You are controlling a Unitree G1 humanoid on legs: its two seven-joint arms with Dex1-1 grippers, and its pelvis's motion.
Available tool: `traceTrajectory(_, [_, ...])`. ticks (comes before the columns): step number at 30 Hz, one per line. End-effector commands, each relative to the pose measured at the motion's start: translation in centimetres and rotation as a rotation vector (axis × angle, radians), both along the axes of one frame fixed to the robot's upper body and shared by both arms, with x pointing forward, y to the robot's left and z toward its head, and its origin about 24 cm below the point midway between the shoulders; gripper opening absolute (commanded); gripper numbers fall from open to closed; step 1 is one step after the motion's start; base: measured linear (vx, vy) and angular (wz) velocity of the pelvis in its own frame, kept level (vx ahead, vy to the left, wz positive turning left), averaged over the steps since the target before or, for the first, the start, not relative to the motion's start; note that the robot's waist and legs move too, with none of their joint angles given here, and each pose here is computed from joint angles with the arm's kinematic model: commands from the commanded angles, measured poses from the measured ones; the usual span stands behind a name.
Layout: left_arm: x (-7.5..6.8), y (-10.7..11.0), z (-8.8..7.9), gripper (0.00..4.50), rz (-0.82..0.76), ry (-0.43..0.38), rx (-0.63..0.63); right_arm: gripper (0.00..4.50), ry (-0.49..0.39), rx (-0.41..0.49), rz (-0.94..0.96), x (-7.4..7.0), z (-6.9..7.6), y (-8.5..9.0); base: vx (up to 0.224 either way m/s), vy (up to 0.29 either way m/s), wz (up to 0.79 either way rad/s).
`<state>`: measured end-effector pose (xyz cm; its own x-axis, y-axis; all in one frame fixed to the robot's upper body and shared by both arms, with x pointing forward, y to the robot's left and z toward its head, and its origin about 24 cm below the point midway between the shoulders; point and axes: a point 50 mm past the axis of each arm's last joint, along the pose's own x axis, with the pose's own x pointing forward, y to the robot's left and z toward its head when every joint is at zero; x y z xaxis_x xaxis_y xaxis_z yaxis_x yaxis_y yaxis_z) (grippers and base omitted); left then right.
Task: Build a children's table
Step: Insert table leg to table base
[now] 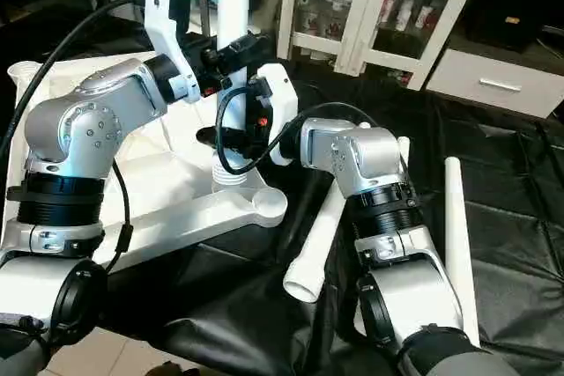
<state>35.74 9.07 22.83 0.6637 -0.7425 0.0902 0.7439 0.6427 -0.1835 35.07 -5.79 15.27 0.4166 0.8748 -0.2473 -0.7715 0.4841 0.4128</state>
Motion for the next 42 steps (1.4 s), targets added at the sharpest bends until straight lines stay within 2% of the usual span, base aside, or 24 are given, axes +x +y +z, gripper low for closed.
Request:
traceTrajectory(1, [-0.5, -0.7, 0.6, 1.84, -0.045, -0.031, 0.017, 3.03, -0.038, -0.014, -0.031, 0.5, 0.7, -0.5, 0.000, 0.000, 0.00])
traceTrajectory(2, [-0.6, -0.7, 0.5, 1.84, -0.048, -0.031, 0.019, 2.84, -0.040, -0.013, -0.033, 0.6, 0.8, -0.5, 0.000, 0.000, 0.00])
traceTrajectory(6, [-0.7, -0.8, 0.5, 1.84, -0.061, -0.031, 0.025, 2.56, -0.049, -0.010, -0.032, 0.5, 0.9, -0.7, 0.000, 0.000, 0.00])
traceTrajectory(7, [-0.7, -0.8, 0.5, 1.84, -0.064, -0.032, 0.027, 2.33, -0.051, -0.011, -0.030, 0.5, 1.0, -0.7, 0.000, 0.000, 0.00])
traceTrajectory(15, [-0.8, -0.6, 0.0, 1.84, -0.059, -0.038, 0.061, 2.06, -0.068, -0.018, -0.014, 0.1, 0.7, -0.7, 0.000, 0.000, 0.00])
traceTrajectory(16, [-0.7, -0.3, -0.2, 2.19, -0.019, -0.029, 0.102, 2.05, -0.074, -0.015, -0.010, 0.1, 0.7, -0.6, 0.000, 0.000, 0.00])
traceTrajectory(18, [-0.8, -0.4, -0.2, 2.54, -0.057, -0.002, 0.049, 2.03, -0.079, -0.014, -0.010, 0.1, 0.7, -0.7, 0.000, 0.000, 0.00])
traceTrajectory(20, [-0.9, -0.1, -0.1, 2.56, -0.060, 0.003, 0.017, 2.01, -0.099, -0.020, -0.016, 0.1, 0.7, -0.8, 0.000, 0.000, 0.00])
traceTrajectory(22, [-1.1, 0.4, -0.2, 2.87, -0.058, 0.005, -0.003, 1.96, -0.115, -0.021, -0.047, 0.3, 0.6, -1.3, 0.000, 0.000, 0.00])
traceTrajectory(26, [-1.9, 0.7, -0.4, 3.14, -0.087, 0.022, -0.044, 1.93, -0.121, -0.006, -0.181, 1.3, 0.2, -2.7, 0.000, 0.000, 0.00])
traceTrajectory(27, [-2.1, 0.8, -0.4, 3.26, -0.100, 0.017, -0.044, 1.93, -0.121, -0.004, -0.205, 1.5, 0.1, -2.9, 0.000, 0.000, 0.00])
traceTrajectory(28, [-2.7, 1.1, -0.3, 3.26, -0.102, -0.030, -0.058, 1.93, -0.158, 0.002, -0.274, 2.0, -0.2, -3.7, 0.000, 0.000, 0.00])
traceTrajectory(32, [-3.4, 1.8, -0.8, 3.55, -0.139, -0.074, -0.033, 1.91, -0.199, -0.014, -0.324, 2.3, -0.5, -4.7, 0.000, 0.000, 0.00])
traceTrajectory(33, [-3.9, 2.2, -1.5, 3.55, -0.162, -0.082, 0.014, 1.91, -0.234, -0.035, -0.341, 2.4, -0.6, -5.2, 0.000, 0.000, 0.00])
traceTrajectory(34, [-4.9, 2.8, -3.9, 3.55, -0.212, -0.079, 0.211, 1.91, -0.288, -0.067, -0.340, 2.3, -0.6, -6.0, 0.000, 0.000, 0.00])
traceTrajectory(35, [-5.1, 2.9, -4.4, 3.55, -0.223, -0.075, 0.247, 1.91, -0.297, -0.072, -0.338, 2.3, -0.6, -6.2, 0.000, 0.000, 0.00])
traceTrajectory(36, [-5.7, 3.1, -5.9, 3.55, -0.248, -0.041, 0.358, 1.91, -0.319, -0.088, -0.325, 2.1, -0.7, -6.4, 0.000, 0.000, 0.00])
traceTrajectory(37, [-6.6, 3.3, -8.7, 3.55, -0.283, 0.013, 0.515, 1.91, -0.332, -0.090, -0.291, 1.7, -0.8, -6.6, 0.000, 0.000, 0.00])
traceTrajectory(38, [-6.6, 3.3, -8.8, 3.55, -0.284, 0.014, 0.518, 1.91, -0.332, -0.090, -0.291, 1.7, -0.8, -6.7, 0.000, 0.000, 0.00])
traceTrajectory(39, [-7.1, 3.4, -10.9, 3.55, -0.292, 0.064, 0.588, 1.91, -0.338, -0.098, -0.252, 1.3, -1.0, -6.7, 0.000, 0.000, 0.00])
traceTrajectory(40, [-7.1, 3.4, -11.0, 3.55, -0.293, 0.066, 0.590, 1.91, -0.338, -0.098, -0.250, 1.3, -1.0, -6.7, 0.000, 0.000, 0.00])
traceTrajectory(42, [-7.2, 3.5, -12.5, 3.55, -0.276, 0.114, 0.615, 1.91, -0.358, -0.105, -0.210, 0.9, -1.0, -6.5, 0.000, 0.000, 0.00])
